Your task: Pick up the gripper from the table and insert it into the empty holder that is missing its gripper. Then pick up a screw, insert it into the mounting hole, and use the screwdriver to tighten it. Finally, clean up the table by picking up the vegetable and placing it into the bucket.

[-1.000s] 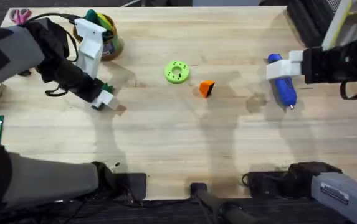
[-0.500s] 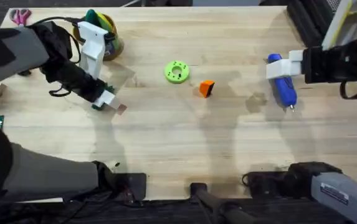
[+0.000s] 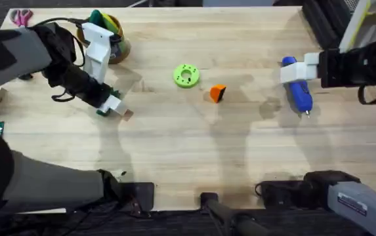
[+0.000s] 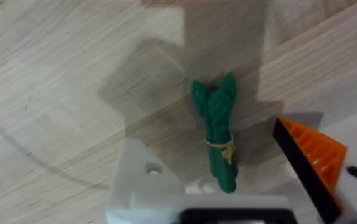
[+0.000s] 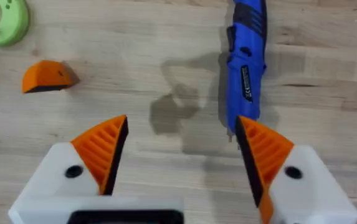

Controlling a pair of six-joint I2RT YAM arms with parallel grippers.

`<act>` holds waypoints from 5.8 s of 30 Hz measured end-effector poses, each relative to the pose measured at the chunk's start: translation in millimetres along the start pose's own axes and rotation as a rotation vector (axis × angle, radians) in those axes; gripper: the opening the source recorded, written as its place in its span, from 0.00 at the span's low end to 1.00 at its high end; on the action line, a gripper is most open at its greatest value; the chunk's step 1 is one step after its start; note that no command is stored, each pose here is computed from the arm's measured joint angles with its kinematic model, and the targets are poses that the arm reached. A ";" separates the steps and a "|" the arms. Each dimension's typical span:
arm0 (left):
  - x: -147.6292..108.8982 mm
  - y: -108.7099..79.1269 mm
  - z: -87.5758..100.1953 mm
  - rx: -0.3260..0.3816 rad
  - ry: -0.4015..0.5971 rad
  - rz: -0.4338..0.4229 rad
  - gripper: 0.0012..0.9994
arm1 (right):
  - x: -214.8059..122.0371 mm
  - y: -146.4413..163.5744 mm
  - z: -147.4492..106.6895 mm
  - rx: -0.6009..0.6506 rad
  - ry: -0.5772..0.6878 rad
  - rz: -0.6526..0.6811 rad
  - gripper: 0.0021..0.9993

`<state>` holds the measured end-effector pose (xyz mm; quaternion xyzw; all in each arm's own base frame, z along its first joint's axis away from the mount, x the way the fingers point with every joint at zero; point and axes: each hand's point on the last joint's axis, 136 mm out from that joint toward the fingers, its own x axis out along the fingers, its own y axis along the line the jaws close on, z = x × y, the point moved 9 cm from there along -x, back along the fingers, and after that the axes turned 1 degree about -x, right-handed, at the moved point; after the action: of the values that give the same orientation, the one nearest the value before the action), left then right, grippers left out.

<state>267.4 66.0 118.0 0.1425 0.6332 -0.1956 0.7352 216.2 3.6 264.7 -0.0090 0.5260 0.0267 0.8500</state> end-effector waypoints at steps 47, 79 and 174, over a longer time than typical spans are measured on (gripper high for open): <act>-58.1 -31.4 13.6 0.064 -0.336 -0.117 0.99 | -0.1 0.0 -0.1 0.000 0.000 0.000 0.99; -170.8 -129.9 -7.5 0.318 -0.944 -0.385 0.99 | 0.0 0.0 -0.1 0.000 0.000 0.000 0.99; -50.9 -184.3 -63.9 0.314 -1.301 -0.429 0.99 | 0.0 0.0 -0.1 0.000 0.000 0.000 0.99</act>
<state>119.1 -62.1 165.2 -0.0272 0.0432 -0.4710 0.8806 216.2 3.6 264.7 -0.0091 0.5262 0.0268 0.8499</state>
